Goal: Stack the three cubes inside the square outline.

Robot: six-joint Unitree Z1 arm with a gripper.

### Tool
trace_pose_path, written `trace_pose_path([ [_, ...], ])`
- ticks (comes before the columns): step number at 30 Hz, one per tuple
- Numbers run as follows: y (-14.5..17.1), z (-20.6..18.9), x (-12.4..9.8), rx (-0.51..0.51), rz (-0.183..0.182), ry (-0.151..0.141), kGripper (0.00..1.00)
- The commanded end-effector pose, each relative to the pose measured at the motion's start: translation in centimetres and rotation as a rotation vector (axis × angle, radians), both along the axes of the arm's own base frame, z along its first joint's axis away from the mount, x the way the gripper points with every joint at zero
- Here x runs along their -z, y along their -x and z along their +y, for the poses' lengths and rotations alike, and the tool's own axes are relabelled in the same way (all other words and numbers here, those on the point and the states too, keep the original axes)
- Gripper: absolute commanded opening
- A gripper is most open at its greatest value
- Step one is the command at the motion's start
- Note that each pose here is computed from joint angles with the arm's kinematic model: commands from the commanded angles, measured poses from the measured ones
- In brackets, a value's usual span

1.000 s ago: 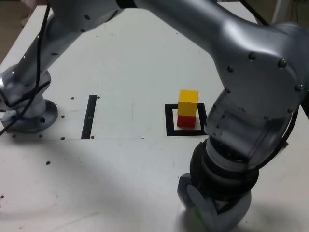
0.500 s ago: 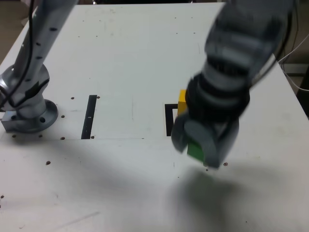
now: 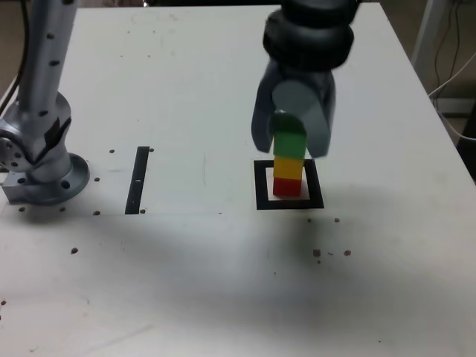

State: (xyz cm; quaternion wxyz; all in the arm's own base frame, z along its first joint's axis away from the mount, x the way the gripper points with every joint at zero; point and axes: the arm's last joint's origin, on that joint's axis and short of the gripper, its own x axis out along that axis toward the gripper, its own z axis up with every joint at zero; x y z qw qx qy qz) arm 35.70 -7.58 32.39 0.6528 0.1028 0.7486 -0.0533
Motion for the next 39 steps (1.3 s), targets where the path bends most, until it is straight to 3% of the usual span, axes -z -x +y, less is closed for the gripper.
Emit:
trace_pose_path([
  [1,0.3,1.2,0.0,-0.040,0.011,-0.001,0.30],
  [9,0.4,3.3,0.6,-0.098,0.030,0.002,0.30],
  [29,-0.9,3.7,2.4,-0.101,0.007,0.043,0.32],
  [30,-0.9,3.7,2.4,-0.100,0.005,0.043,0.36],
  [36,-1.1,4.0,2.9,-0.088,-0.004,0.038,0.94],
  [39,-1.1,4.1,3.0,-0.089,0.002,0.037,1.00],
])
